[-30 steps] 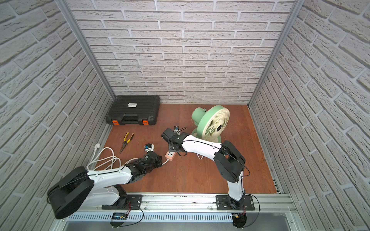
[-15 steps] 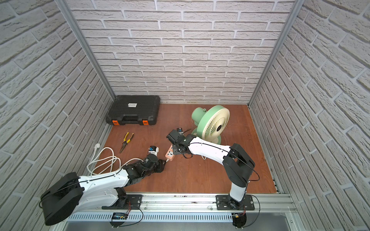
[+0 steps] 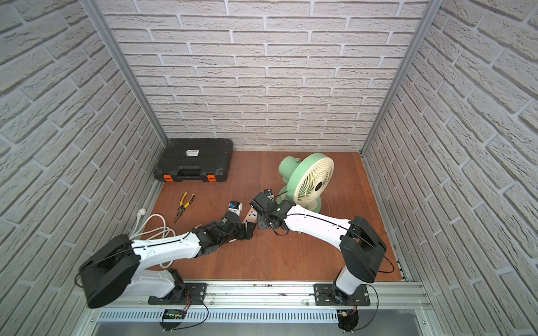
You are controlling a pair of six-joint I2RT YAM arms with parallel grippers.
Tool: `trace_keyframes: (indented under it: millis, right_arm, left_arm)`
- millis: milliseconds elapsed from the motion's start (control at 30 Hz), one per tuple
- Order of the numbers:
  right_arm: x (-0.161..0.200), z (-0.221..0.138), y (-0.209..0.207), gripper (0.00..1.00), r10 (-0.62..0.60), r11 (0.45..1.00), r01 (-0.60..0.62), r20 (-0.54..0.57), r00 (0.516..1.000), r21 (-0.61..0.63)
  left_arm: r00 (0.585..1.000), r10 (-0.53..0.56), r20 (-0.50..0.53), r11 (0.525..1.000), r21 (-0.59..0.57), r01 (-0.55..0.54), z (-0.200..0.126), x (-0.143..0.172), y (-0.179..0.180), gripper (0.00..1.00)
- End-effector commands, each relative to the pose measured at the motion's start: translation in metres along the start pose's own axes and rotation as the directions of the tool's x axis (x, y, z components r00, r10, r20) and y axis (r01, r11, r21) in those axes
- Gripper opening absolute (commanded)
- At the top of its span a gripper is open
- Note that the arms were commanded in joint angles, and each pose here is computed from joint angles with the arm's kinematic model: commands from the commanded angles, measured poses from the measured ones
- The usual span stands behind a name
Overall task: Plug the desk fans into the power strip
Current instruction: Adjust the socket at the center of the board.
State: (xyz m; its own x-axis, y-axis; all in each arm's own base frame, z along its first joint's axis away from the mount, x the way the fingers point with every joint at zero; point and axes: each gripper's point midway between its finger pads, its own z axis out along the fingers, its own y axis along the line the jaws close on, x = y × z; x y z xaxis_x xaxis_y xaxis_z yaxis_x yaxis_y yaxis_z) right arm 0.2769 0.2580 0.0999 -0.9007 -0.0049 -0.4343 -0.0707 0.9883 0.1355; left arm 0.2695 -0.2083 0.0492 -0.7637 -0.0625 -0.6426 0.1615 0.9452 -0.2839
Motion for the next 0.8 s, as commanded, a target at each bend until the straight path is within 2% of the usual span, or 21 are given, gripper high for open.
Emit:
trace_keyframes:
  millis: [0, 233, 400, 533, 667, 767]
  right_arm:
    - [-0.003, -0.007, -0.006, 0.03, 0.042, 0.999, -0.042, 0.033, 0.999, 0.007]
    - [0.002, -0.005, -0.008, 0.03, 0.080, 0.997, -0.079, 0.039, 0.996, -0.016]
    - [0.005, -0.005, -0.007, 0.03, 0.087, 0.996, -0.086, 0.044, 0.995, -0.031]
    - [0.006, -0.006, -0.008, 0.03, 0.091, 0.996, -0.090, 0.042, 0.995, -0.023]
    - [0.006, -0.010, -0.008, 0.03, 0.092, 0.995, -0.090, 0.048, 0.995, -0.029]
    - [0.005, -0.011, -0.008, 0.03, 0.090, 0.996, -0.088, 0.054, 0.995, -0.031]
  left_arm:
    - [1.000, -0.028, 0.012, 1.000, -0.013, 0.029, 0.011, -0.012, -0.002, 0.98]
    - [0.999, -0.043, -0.019, 0.998, -0.046, 0.042, 0.024, -0.006, -0.005, 0.96]
    - [0.998, -0.033, -0.046, 0.991, -0.130, 0.027, 0.039, -0.004, 0.001, 0.87]
    - [0.999, 0.003, -0.048, 0.979, -0.206, -0.013, 0.048, -0.008, 0.008, 0.85]
    - [0.998, 0.028, -0.061, 0.959, -0.282, -0.044, 0.052, -0.010, 0.017, 0.70]
    - [0.997, 0.026, -0.071, 0.947, -0.319, -0.047, 0.050, -0.009, 0.022, 0.50]
